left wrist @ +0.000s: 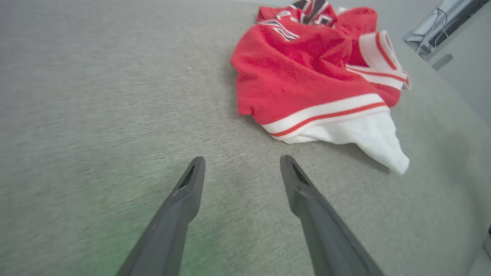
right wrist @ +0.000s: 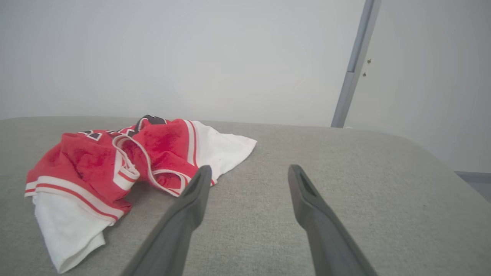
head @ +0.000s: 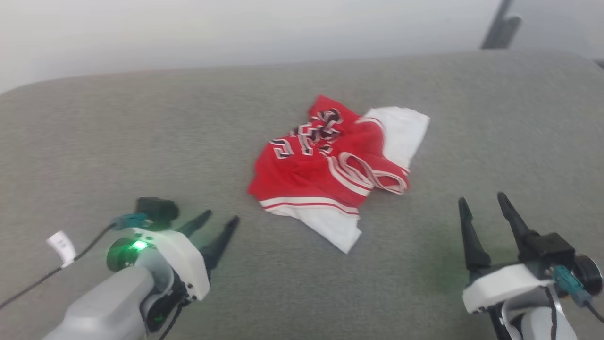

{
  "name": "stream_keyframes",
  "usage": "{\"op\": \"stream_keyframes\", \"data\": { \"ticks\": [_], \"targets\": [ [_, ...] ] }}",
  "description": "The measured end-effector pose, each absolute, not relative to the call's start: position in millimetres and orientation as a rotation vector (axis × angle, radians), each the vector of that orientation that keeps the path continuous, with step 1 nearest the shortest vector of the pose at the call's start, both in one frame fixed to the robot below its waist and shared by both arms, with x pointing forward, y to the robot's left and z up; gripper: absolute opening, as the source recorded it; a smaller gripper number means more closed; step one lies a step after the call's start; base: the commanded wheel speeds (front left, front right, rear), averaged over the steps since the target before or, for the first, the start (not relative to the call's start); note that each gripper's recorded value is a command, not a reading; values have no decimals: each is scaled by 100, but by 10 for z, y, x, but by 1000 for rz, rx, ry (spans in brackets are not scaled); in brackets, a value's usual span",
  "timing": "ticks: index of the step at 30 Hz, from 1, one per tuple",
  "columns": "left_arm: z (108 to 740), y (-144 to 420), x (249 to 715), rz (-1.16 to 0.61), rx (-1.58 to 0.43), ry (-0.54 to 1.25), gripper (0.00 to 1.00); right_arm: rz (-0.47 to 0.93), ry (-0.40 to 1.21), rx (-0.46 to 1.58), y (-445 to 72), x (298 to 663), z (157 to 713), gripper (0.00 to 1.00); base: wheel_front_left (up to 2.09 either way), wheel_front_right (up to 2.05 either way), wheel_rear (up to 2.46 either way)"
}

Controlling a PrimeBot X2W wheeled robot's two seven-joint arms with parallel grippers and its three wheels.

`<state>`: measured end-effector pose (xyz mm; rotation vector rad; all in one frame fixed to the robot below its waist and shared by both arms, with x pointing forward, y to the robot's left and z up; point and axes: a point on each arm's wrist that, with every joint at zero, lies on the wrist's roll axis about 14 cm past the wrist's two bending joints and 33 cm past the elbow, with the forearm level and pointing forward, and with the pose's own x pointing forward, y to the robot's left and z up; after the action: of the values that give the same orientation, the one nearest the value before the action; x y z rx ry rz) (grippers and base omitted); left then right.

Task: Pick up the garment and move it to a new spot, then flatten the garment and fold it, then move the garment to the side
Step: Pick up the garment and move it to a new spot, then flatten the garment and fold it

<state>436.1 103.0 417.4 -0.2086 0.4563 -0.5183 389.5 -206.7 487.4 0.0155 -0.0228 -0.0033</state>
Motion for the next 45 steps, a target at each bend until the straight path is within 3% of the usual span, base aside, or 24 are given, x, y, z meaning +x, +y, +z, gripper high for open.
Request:
{"op": "stream_keyframes", "data": {
  "ticks": [5,14,26,45],
  "targets": [
    [4317,1687,4197,-270,-291,337,100,36,-17,9,-1955,3892,4853,100,0,0,0],
    [4546,2310,3744,-33,-272,160,100,24,-52,-3,-2028,3793,4980,100,0,0,0],
    [4943,2348,3485,4,-79,-28,100,-56,-116,27,-2338,3725,5188,100,0,0,0],
    [4777,2345,3436,43,-53,12,100,-3,-45,9,-2208,3785,4971,100,0,0,0]
  ]
}}
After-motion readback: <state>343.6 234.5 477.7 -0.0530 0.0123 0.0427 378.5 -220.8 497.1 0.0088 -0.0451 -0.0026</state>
